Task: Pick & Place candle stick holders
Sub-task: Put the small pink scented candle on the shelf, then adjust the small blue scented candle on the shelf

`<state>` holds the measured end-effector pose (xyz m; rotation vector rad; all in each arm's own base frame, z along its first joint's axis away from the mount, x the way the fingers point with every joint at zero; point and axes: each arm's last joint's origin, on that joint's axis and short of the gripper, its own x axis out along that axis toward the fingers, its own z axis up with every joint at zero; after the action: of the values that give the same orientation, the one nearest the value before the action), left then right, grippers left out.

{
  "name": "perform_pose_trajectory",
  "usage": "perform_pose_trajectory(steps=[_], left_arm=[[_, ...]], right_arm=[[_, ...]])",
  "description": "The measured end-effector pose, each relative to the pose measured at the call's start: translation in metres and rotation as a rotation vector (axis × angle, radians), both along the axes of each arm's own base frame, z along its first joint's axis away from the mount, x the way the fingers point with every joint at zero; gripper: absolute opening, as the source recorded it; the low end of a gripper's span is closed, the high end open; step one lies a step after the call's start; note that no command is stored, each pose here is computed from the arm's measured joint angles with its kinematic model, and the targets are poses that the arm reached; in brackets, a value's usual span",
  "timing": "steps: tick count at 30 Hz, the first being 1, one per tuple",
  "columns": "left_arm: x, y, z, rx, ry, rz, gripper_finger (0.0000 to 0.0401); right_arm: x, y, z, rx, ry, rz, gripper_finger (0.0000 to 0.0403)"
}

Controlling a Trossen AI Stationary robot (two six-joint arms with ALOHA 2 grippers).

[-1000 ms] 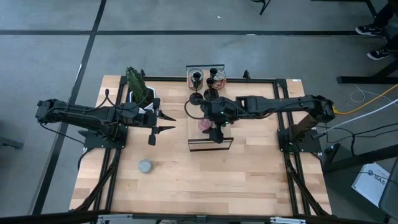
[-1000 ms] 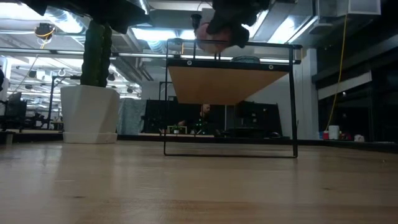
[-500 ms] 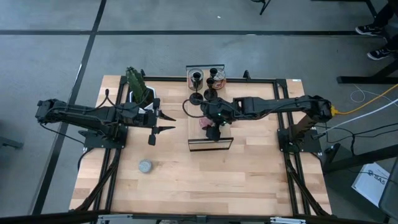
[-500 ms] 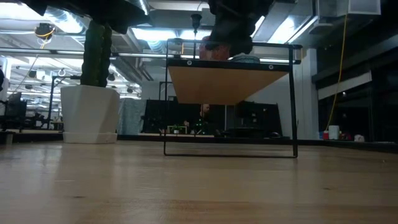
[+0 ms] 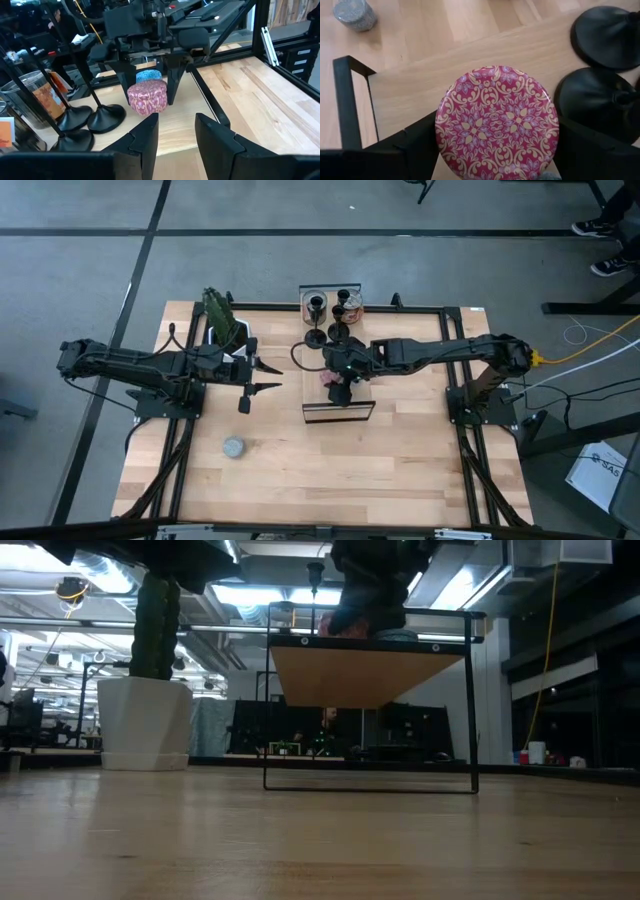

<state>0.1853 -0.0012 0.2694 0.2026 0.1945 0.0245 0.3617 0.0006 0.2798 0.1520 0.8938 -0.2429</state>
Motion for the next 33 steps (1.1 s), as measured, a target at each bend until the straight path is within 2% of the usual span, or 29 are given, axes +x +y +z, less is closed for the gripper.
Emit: perform_pose_trajectory(steps=[6,16,29,33], left_arm=[[0.000,0.000,0.000,0.000,0.000,0.000,0.0124],[0.000,0.000,0.000,0.000,0.000,0.000,0.0123],[0.000,0.000,0.000,0.000,0.000,0.000,0.0124],[0.000,0.000,0.000,0.000,0.001,0.000,0.0124]], right_arm=[[0.000,0.000,0.000,-0.002,-0.003,-0.001,0.0330],[0.000,0.001,0.000,-0.012,-0.004,-0.009,0.0380],[-0.009,0.035,0.008,-0.195,-0.009,-0.016,0.0385],[-0.015,0.044,0.017,-0.211,-0.013,-0.019,0.0385]])
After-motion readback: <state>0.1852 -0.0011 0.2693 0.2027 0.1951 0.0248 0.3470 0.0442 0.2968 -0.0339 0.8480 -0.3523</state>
